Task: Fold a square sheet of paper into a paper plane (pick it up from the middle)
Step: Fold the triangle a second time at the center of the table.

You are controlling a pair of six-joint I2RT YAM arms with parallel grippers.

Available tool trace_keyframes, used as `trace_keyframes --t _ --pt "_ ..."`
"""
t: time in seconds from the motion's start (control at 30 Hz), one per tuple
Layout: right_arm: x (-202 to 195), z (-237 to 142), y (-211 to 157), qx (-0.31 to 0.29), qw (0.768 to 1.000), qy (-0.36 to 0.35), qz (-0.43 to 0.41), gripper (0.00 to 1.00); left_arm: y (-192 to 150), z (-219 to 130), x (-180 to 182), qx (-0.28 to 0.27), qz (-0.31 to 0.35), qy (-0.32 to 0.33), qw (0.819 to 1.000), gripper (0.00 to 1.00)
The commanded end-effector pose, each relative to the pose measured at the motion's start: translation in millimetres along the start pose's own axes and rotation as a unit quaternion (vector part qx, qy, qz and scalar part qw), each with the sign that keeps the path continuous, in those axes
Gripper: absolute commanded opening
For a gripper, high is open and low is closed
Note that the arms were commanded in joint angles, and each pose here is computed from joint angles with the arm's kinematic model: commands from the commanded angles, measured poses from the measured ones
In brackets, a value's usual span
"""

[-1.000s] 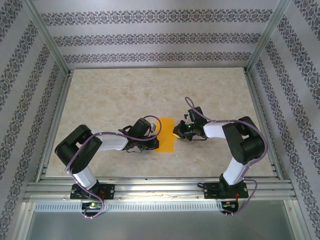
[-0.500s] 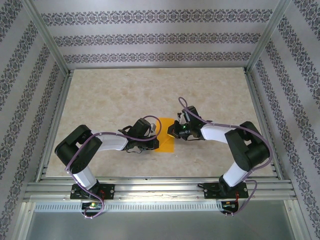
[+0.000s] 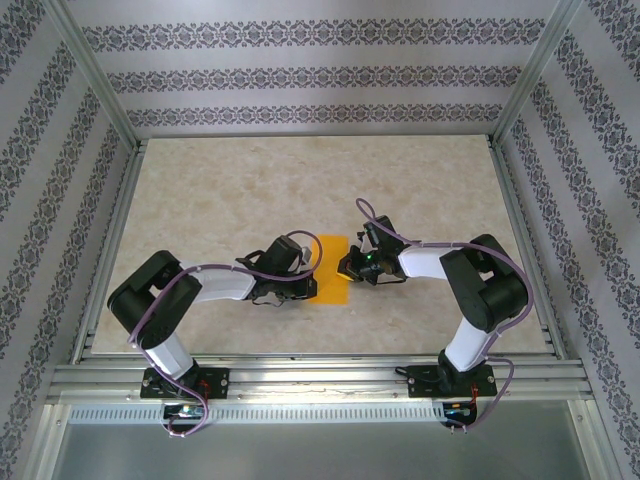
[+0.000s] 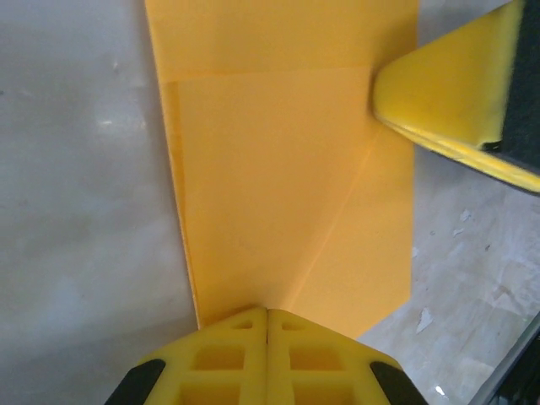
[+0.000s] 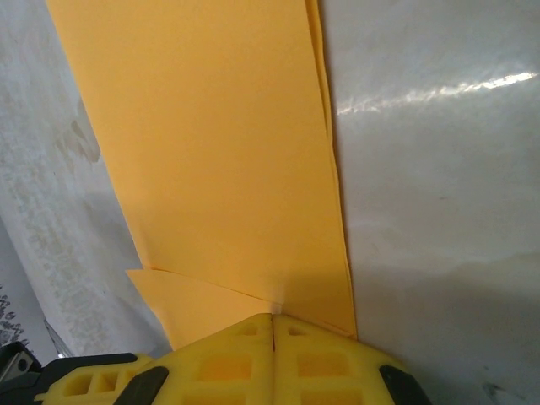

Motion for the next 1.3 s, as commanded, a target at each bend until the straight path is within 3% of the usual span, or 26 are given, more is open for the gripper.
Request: trace_keyframes --t 0.0,0.37,0.6,0.83,1.27 --pt "-23 5 -4 -0.006 0.998 -0.058 0.021 0.00 16 -8 -21 -0.011 0.002 -0.023 1.000 0.00" --pt "-22 5 -4 -0.005 0.998 -0.058 0.022 0.00 34 27 -28 0.014 -0.008 -0.026 1.000 0.00" --pt "-23 4 -5 -0.005 0.997 -0.073 0.016 0.00 14 37 -6 0.045 -0.036 0.022 0.998 0.00" --pt "-26 2 -4 -0.008 0.996 -0.090 0.015 0.00 -15 27 9 0.071 -0.044 0.045 0.995 0.00" --pt "-26 1 -3 -0.009 0.995 -0.097 0.014 0.00 -36 7 19 0.077 -0.063 0.066 0.993 0.01"
Point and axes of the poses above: each hand's point on the last joint's axis, 136 mm out from that joint toward the fingers, its own z axis out along the fingers, its own x axis along the line the jaws close on, y = z × x, the point moved 10 cm from there along -z, back along the fingers, and after that the axes turned 10 degrees about z, right-handed, at the moved point
